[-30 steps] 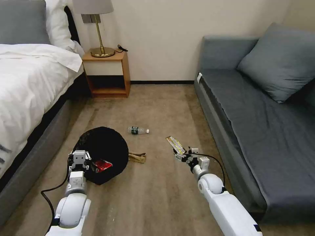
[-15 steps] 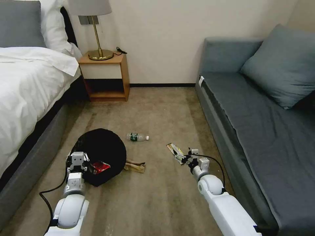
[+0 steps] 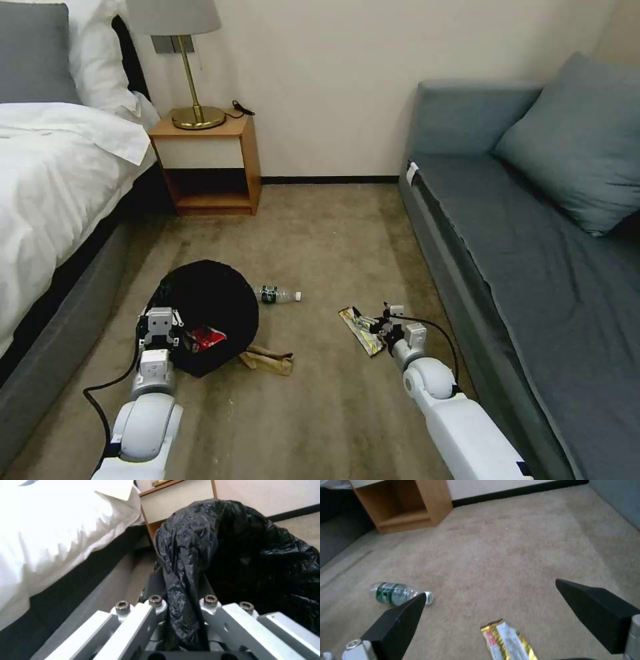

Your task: Pick up the trash bin, then pick up the garbage on the floor and place it into the trash bin.

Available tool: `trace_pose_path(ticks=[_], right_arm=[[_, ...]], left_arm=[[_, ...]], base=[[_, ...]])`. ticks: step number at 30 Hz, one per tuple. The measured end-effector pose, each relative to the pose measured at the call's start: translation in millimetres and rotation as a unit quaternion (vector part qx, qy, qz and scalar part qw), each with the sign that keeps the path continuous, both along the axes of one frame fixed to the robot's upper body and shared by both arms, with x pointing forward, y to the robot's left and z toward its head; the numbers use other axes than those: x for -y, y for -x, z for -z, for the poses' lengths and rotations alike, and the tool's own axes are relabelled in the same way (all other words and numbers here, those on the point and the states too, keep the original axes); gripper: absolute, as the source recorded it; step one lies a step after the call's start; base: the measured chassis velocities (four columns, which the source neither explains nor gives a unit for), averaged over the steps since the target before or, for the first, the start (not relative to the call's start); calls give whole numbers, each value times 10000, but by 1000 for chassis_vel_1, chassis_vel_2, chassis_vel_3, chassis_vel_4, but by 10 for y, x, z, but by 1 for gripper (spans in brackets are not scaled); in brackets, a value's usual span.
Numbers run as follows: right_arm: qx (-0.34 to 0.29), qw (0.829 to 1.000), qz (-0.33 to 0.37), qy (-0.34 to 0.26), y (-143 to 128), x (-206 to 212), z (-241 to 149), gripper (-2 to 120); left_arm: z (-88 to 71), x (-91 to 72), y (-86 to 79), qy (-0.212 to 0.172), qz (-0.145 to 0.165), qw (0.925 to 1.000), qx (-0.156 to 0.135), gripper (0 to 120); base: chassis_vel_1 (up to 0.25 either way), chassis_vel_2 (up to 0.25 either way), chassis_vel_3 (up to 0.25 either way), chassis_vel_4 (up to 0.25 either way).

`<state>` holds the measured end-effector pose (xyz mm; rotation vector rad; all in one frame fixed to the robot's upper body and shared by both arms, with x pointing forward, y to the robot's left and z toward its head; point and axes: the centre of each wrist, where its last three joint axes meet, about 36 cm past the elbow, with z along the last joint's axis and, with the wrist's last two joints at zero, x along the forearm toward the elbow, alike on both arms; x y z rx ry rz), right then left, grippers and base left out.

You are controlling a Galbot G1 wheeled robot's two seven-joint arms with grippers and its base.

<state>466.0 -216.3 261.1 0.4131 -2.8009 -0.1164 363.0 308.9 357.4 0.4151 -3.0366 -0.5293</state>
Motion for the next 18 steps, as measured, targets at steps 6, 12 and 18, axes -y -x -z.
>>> trace_pose_path(ticks=[6, 12, 18], right_arm=[[1, 10000, -2, 22, 32, 9, 18, 100], [8, 10000, -20, 50, 71, 14, 32, 100], [11, 9999, -43, 111, 122, 35, 56, 100]], left_arm=[[14, 11, 13, 40, -7, 10000, 9, 5], [27, 7, 33, 42, 2, 10000, 5, 5], [57, 5, 71, 42, 44, 10000, 5, 5]], base=[[-126, 118, 121, -124], [-118, 127, 132, -127], [-135, 127, 135, -131]])
